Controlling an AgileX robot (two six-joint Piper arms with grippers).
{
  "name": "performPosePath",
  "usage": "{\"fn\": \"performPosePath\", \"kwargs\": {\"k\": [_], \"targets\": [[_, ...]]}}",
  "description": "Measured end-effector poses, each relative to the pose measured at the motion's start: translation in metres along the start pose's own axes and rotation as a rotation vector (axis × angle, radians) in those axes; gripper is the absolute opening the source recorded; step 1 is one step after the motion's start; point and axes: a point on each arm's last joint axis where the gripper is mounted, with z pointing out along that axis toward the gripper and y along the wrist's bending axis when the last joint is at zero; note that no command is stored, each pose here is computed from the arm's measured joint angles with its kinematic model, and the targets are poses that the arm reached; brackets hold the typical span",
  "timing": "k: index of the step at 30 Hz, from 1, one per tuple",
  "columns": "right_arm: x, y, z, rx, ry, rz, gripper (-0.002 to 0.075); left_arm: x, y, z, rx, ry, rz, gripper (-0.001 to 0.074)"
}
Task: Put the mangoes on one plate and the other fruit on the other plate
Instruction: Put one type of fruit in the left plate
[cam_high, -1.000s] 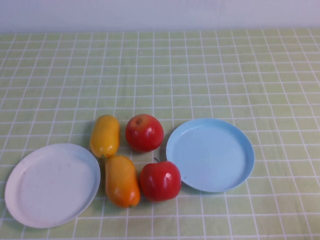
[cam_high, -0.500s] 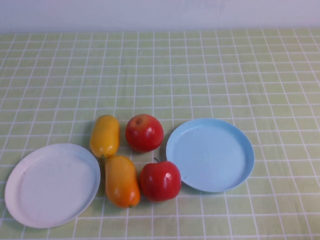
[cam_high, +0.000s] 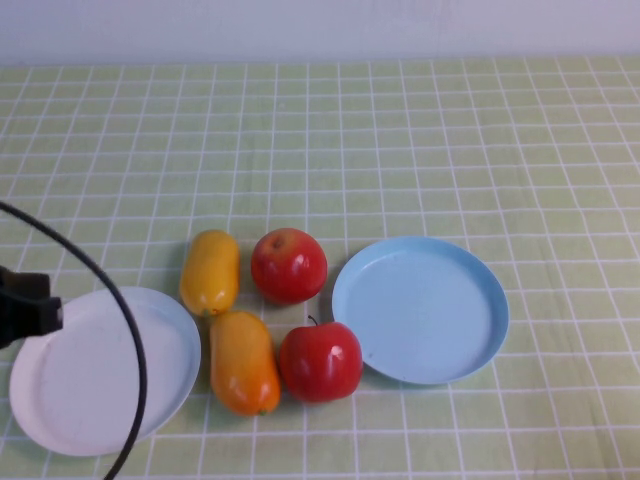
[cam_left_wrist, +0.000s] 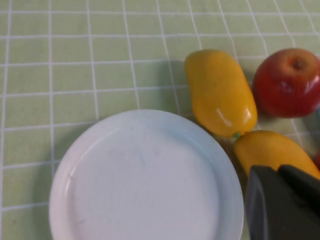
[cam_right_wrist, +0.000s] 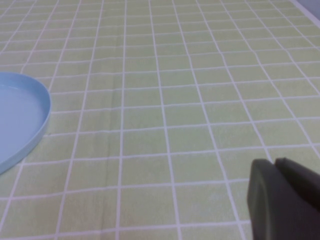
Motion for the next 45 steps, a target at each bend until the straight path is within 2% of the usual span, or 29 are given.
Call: {"fn": "performPosePath", "kwargs": {"k": [4,7,16,21,27,30,34,35,38,45], "targets": [[0.0,0.0,0.0,0.0,0.0,0.0,-0.0017,-0.027,-0.002,0.029,0.061,0.113,0.081,0.0001],[0.0,0.0,0.0,0.0,0.0,0.0,-0.0016,-0.038,-0.013,0.055,0.119,0.2,0.138,0.0001],[0.0,0.0,0.0,0.0,0.0,0.0,-0.0016,-0.061,-0.076,0.133,0.295,0.449,0.339,0.0001],[0.0,0.0,0.0,0.0,0.0,0.0,-0.0016,-0.073,-0.094,0.158,0.323,0.47,0.396,0.0001],[0.0,0.0,0.0,0.0,0.0,0.0,-0.0016,-0.095,-0.101,0.181,0.335,0.464,0.431,0.0025],[0.0,0.0,0.0,0.0,0.0,0.0,-0.0016,-0.1,-0.103,0.192,0.342,0.471,0.444,0.016],[0.0,0.0,0.0,0.0,0.0,0.0,-0.0016,-0.098,-0.103,0.206,0.329,0.503,0.396,0.0528],[0.0,0.0,0.0,0.0,0.0,0.0,-0.0016,-0.096,-0.103,0.209,0.322,0.509,0.371,0.0586],[0.0,0.0,0.0,0.0,0.0,0.0,-0.0016,-0.092,-0.102,0.22,0.308,0.518,0.337,0.0661],[0.0,0.0,0.0,0.0,0.0,0.0,-0.0016,-0.089,-0.102,0.238,0.308,0.488,0.279,0.0668]]}}
